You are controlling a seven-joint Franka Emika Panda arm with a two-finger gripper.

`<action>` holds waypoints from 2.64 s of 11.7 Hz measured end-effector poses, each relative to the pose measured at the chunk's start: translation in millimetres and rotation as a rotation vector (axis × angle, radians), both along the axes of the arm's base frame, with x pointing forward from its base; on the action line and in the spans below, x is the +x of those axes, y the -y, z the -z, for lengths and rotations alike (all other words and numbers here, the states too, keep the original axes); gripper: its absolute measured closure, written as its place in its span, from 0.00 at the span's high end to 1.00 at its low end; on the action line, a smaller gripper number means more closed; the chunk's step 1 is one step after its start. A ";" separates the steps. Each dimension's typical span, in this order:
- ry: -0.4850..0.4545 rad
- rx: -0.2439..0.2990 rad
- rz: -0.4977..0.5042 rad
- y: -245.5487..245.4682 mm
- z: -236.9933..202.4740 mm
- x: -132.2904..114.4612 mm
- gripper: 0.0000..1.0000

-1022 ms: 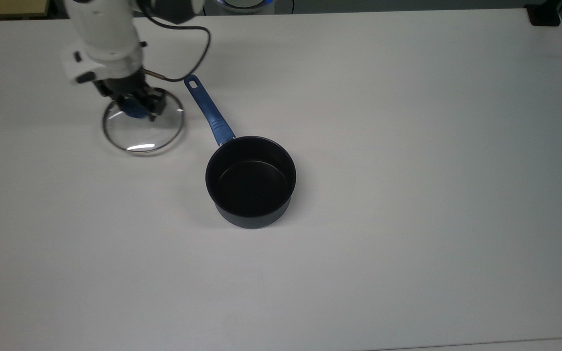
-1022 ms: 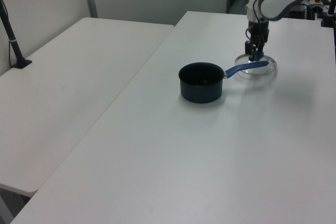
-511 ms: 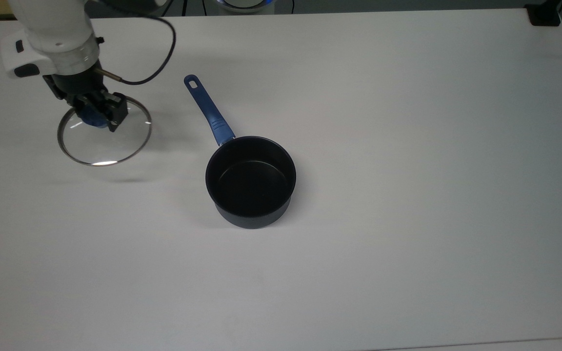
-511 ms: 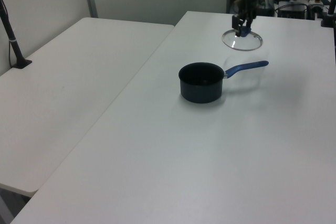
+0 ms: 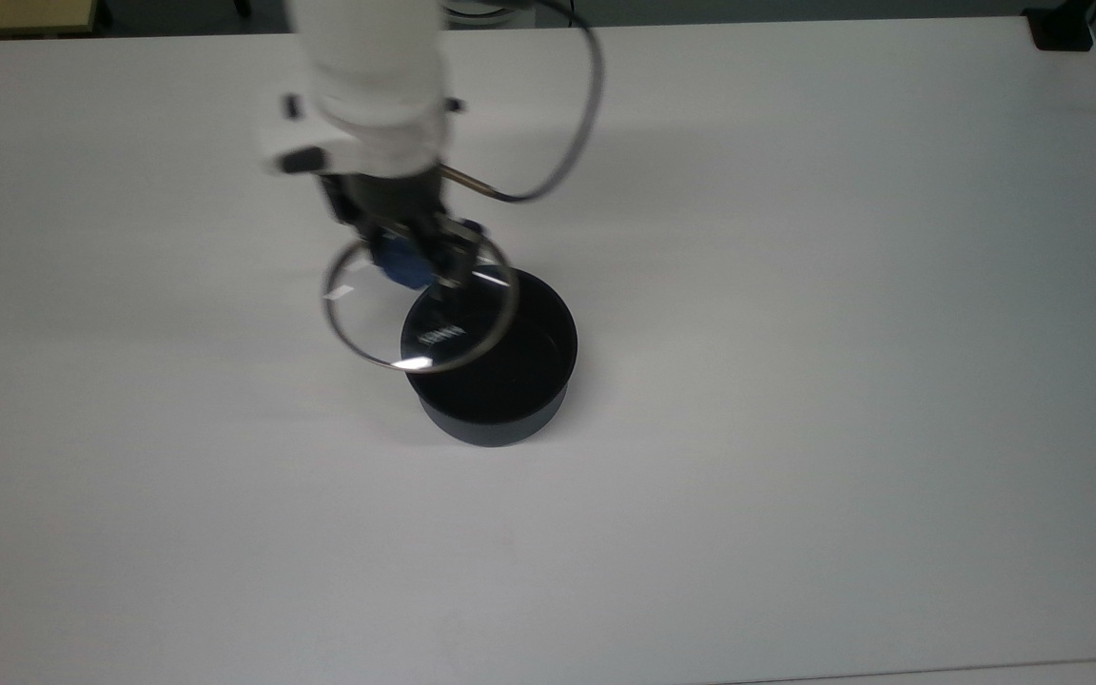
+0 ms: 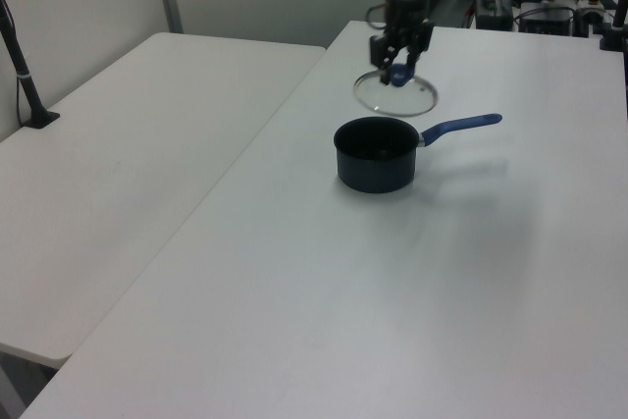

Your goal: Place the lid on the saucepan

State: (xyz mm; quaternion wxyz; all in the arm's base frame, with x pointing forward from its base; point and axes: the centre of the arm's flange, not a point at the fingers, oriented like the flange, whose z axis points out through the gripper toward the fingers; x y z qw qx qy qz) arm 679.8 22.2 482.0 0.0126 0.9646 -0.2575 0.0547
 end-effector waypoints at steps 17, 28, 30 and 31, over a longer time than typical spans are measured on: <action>-0.052 -0.001 0.129 -55.6 59.8 26.3 1.00; -0.034 -0.023 -0.057 53.6 -154.6 -112.3 1.00; -0.053 -0.037 -0.235 58.1 -155.3 -129.2 1.00; -0.064 -0.042 -0.308 59.8 -152.9 -131.5 1.00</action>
